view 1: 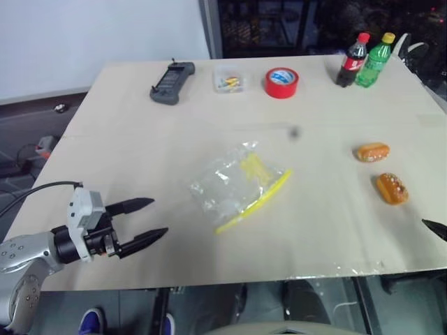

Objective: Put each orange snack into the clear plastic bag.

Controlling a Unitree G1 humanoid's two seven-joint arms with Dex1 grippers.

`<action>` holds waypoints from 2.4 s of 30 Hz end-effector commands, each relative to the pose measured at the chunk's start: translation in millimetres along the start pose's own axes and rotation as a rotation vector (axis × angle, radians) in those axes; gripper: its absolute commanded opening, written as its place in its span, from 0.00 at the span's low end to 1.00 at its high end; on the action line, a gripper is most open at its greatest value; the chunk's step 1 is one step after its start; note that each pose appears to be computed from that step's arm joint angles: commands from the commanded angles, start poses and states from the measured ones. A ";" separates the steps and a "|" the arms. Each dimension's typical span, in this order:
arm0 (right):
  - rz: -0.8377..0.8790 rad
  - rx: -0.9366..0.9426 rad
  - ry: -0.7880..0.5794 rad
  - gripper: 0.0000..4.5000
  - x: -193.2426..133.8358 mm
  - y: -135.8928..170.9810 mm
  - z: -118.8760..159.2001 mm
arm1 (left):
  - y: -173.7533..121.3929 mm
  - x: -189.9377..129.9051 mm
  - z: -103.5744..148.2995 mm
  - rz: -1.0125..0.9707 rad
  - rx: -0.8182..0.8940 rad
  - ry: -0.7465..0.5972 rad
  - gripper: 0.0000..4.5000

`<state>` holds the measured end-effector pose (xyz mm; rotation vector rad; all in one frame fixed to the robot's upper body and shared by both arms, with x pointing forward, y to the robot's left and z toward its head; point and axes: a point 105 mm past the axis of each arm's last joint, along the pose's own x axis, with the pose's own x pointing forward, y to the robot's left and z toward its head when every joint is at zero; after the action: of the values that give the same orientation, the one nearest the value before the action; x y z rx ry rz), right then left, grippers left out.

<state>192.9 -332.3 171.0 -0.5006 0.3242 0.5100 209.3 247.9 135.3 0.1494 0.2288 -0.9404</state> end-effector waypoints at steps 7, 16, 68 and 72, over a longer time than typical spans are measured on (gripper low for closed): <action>0.052 -0.021 -0.122 1.00 21.6 10.0 27.0 | -4.1 10.2 11.7 -0.004 0.011 -0.045 0.99; 0.103 -0.024 -0.170 1.00 37.6 23.3 36.3 | -4.7 19.4 12.6 0.022 -0.016 -0.066 0.99; 0.117 -0.257 -0.368 1.00 97.1 120.0 88.0 | -2.2 196.8 38.1 -0.314 -1.306 -0.162 0.01; -0.007 -0.416 -0.342 1.00 121.3 113.5 82.7 | 3.8 195.7 73.1 -0.381 -1.313 -0.233 0.01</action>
<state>239.6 -157.5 146.8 -0.7191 -0.0670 0.6994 331.3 80.2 133.5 -1.2173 0.6779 -0.9490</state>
